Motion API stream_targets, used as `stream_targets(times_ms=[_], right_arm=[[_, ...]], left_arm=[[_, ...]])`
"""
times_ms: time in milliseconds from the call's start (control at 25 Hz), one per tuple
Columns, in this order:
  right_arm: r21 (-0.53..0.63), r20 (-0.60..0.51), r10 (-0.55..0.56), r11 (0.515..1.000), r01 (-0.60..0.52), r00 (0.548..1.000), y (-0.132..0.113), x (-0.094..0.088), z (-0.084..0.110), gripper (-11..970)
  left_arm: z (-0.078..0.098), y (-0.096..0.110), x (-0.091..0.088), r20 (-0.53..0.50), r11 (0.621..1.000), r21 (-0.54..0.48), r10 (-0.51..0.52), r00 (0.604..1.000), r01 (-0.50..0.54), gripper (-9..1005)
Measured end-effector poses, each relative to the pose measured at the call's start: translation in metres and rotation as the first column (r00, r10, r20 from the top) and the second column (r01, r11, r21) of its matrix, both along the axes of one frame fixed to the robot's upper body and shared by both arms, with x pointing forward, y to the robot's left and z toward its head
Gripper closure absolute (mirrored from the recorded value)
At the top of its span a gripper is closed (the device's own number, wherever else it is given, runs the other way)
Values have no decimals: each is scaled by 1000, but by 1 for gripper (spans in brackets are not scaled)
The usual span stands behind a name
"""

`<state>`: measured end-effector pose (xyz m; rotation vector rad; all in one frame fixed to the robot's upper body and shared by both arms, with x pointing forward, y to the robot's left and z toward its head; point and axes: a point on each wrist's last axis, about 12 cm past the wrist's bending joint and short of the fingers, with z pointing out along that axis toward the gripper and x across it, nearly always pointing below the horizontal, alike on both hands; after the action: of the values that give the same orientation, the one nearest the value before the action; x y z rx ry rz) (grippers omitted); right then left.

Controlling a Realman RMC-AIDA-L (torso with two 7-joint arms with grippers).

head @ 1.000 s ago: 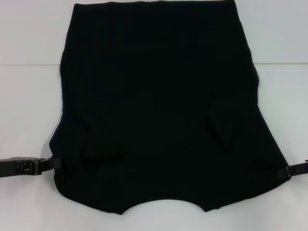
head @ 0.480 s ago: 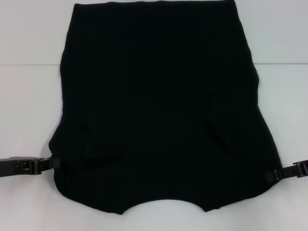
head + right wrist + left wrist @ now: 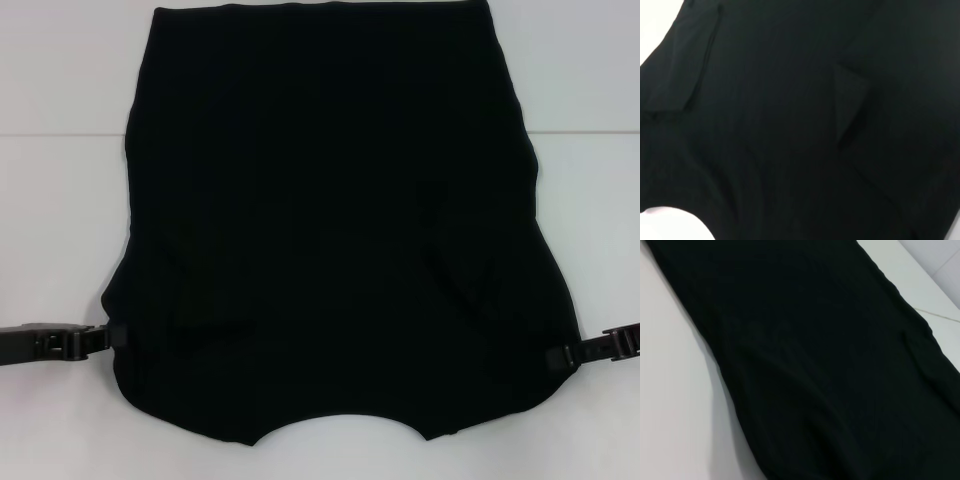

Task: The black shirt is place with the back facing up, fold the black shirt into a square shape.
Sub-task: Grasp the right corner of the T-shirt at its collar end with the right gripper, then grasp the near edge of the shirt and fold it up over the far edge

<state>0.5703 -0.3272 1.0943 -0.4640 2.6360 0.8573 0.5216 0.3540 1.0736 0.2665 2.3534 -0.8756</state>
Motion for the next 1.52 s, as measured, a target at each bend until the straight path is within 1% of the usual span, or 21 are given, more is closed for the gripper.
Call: stream_targets(times_ms=[40,240,480,880,1040,1160,1280,1360,1400,1440,1520], right_arm=[[0,1,1,1000,-1,1000,0,0,0,284],[0,5,10,1000,-10,1000,4,3,1,390],[-6,2,29,1000,-29,1000,10,5,1,632],[1,0,20,1000,-20,1000,9,2,-2,871],[7,9,-2,1000,2,1000,0,-4,-4,893],[47,34,2,999,-3,999,-11,-12,-4,904],[95,49,12,995,-16,999,-21,-25,-4,904],[116,59,-2,993,-5,998,-29,-33,-5,904],[123,63,-11,992,3,998,-34,-38,-5,905],[128,67,-20,992,11,998,-40,-43,-6,905],[138,71,-27,990,17,997,-48,-52,-8,905]], left_arm=[[0,0,0,0,1000,-1,0,1000,0,969],[0,0,0,0,1000,-2,0,1000,0,969],[0,0,0,2,1000,-1,1,1000,-1,970],[0,1,0,5,1000,2,0,1000,0,970],[1,1,-2,-7,1000,-11,2,1000,-2,970],[3,2,-8,-20,999,-52,-12,1000,11,970],[6,3,-21,-30,993,-115,-38,999,34,969],[7,5,-28,-35,990,-136,-45,998,40,969],[7,5,-28,-35,990,-136,-45,998,40,969],[8,6,-35,-44,985,-163,-61,997,53,969],[8,5,-43,-55,979,-191,-82,995,70,969]])
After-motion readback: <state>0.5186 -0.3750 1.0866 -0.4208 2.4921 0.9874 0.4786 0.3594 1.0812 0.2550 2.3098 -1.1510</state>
